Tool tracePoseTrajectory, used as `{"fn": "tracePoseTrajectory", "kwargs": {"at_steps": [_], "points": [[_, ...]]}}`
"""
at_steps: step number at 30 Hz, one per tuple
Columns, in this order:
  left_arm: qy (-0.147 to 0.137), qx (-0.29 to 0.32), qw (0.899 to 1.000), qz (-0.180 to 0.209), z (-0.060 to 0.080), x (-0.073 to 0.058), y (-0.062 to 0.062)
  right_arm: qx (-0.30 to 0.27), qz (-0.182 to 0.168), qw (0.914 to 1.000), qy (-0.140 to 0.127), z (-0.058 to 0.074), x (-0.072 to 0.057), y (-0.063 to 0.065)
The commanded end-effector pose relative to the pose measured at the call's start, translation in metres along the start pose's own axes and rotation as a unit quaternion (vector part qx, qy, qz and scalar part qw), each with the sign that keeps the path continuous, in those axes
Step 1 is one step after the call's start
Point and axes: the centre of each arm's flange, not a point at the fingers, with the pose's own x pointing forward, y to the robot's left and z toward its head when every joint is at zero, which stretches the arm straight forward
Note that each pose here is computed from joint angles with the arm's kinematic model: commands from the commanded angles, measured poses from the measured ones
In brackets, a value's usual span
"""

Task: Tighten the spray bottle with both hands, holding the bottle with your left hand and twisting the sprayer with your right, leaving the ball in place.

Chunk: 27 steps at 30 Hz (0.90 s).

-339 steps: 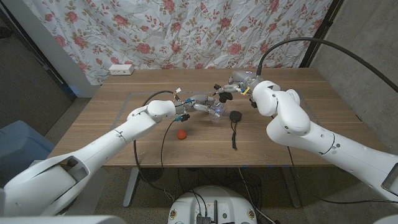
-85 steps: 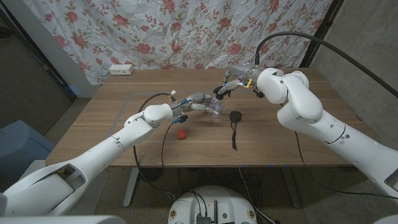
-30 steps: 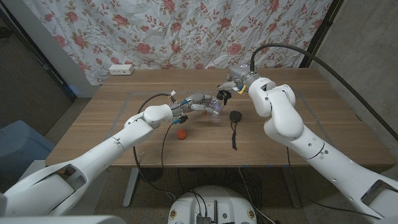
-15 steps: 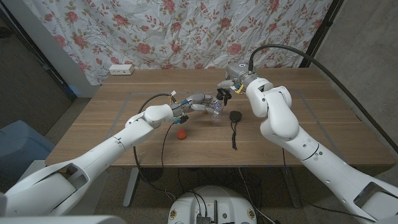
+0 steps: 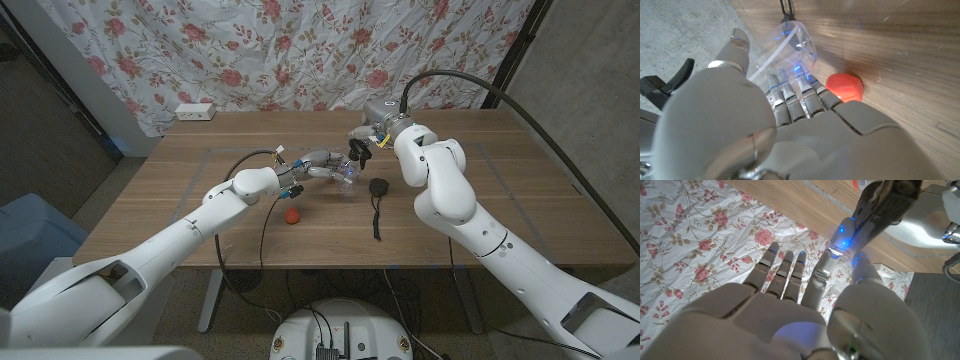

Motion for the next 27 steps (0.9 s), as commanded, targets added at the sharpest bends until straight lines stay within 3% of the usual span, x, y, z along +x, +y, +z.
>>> {"fn": "tracePoseTrajectory", "kwargs": {"at_steps": [1, 13, 27], "points": [[-0.002, 0.001, 1.000, -0.002, 0.000, 0.002, 0.002, -0.006, 0.000, 1.0000, 0.001, -0.005, 0.001, -0.005], [-0.002, 0.000, 1.000, 0.000, 0.000, -0.001, 0.002, -0.030, -0.002, 0.9995, -0.002, -0.016, -0.003, -0.018], [-0.002, 0.002, 1.000, -0.012, -0.001, -0.001, 0.007, -0.030, 0.011, 0.9990, -0.030, -0.036, -0.012, -0.028]]}}
